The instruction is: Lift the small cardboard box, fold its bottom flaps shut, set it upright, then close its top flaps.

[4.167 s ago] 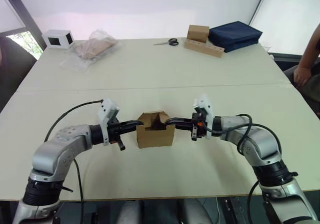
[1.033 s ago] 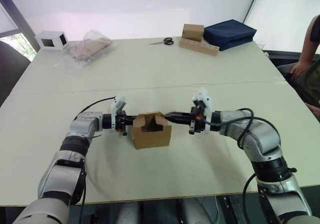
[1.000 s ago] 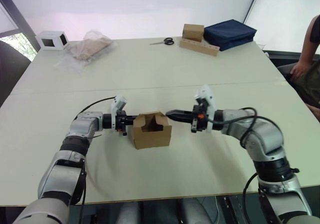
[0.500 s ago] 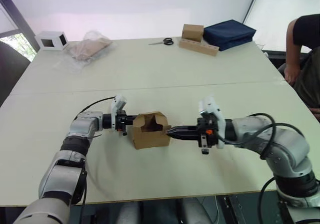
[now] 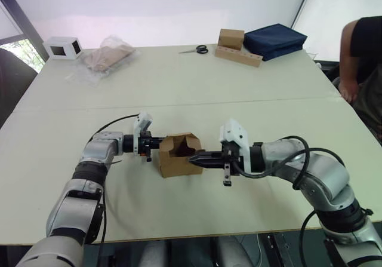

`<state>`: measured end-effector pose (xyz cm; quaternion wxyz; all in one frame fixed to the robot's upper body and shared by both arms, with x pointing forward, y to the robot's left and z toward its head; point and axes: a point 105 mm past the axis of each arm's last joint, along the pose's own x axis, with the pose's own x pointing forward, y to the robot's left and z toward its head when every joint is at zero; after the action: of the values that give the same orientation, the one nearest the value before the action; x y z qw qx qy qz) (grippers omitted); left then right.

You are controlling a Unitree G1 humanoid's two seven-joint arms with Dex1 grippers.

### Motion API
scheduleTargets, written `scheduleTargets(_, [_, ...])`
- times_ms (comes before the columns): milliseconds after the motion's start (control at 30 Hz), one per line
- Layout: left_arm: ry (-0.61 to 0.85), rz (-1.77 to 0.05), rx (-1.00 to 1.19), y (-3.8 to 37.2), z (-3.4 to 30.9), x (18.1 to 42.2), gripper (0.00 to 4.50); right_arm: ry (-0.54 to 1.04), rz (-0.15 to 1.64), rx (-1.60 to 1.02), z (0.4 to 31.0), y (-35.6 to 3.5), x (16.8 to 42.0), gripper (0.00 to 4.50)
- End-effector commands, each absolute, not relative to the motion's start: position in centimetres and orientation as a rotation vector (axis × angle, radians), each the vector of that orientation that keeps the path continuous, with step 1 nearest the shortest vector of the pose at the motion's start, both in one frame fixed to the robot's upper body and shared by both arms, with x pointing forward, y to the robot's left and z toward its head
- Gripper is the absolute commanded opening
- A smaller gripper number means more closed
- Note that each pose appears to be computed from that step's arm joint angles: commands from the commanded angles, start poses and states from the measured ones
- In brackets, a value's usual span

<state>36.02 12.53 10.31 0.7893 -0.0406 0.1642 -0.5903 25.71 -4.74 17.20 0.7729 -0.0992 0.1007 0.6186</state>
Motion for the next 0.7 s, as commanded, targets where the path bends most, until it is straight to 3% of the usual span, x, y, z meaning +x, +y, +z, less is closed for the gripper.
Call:
scheduleTargets(33, [0.3,-1.297,-0.071,12.1,11.9,36.2,0.08,0.168,1.351,-0.235,18.1,-4.0,25.9,0.0])
scheduleTargets(700, [0.268,-1.32,-0.073,11.2,12.8,35.9,0.08,0.215,1.342,-0.207,16.5,-2.8,27.3,0.0])
